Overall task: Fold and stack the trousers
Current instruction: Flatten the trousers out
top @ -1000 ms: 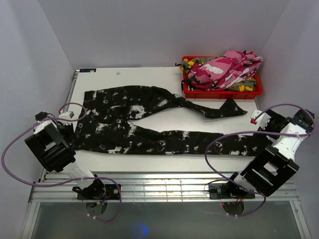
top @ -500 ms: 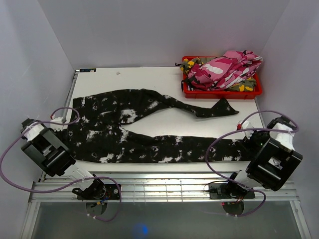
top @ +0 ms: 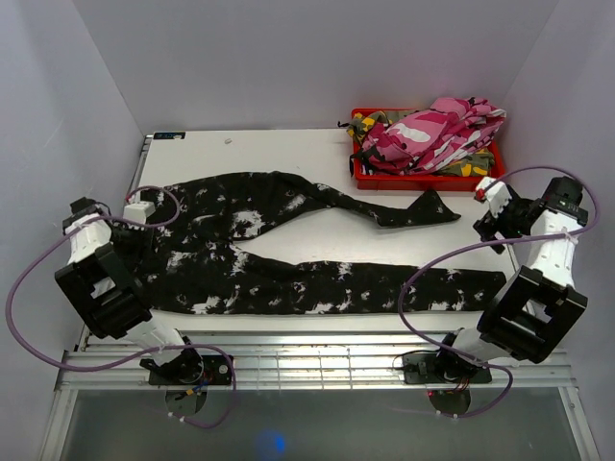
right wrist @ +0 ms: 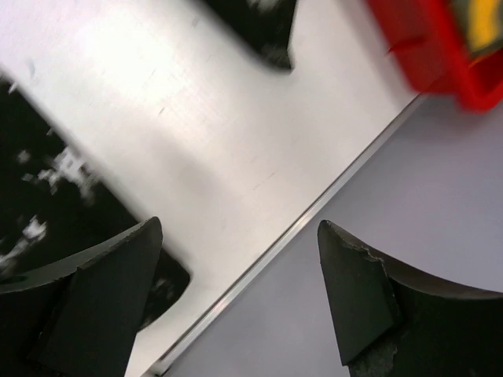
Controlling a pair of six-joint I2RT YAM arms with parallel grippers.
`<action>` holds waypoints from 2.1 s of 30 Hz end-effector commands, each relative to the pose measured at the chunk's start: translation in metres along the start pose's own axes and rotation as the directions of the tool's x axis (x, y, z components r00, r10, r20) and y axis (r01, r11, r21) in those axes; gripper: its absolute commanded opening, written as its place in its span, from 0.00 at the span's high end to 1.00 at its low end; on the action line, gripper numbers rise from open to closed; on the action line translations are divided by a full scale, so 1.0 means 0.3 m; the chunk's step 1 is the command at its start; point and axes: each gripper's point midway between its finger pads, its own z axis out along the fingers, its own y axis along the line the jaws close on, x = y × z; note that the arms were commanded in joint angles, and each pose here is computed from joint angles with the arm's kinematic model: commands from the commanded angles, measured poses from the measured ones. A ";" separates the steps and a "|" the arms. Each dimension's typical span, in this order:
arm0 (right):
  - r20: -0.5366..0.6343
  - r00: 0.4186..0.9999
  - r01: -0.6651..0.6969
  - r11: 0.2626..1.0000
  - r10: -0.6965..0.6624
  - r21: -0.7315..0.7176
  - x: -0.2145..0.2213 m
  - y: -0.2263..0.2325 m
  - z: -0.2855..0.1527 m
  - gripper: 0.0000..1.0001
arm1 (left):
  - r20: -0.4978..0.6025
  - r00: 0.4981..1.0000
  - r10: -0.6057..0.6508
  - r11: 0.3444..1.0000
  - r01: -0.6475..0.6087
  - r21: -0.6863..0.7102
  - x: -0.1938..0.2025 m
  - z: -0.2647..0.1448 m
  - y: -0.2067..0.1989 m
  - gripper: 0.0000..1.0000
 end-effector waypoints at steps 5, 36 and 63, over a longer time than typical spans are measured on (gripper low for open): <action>0.158 0.960 0.230 0.973 -0.230 0.022 -0.230 0.003 0.204 0.15 | 0.095 0.995 0.000 0.998 -0.006 0.061 -0.197 0.032 -0.066 0.38; 0.186 0.979 0.131 0.957 -0.084 -0.258 -0.507 0.168 0.048 0.92 | 0.555 0.777 0.295 0.935 -0.355 -0.001 -0.506 -0.203 -0.289 0.33; -0.279 0.441 -0.472 -0.044 0.853 -0.880 -0.654 0.634 0.000 0.92 | 0.483 -0.724 0.493 -0.060 -0.582 -0.811 -0.438 -0.186 -1.526 0.22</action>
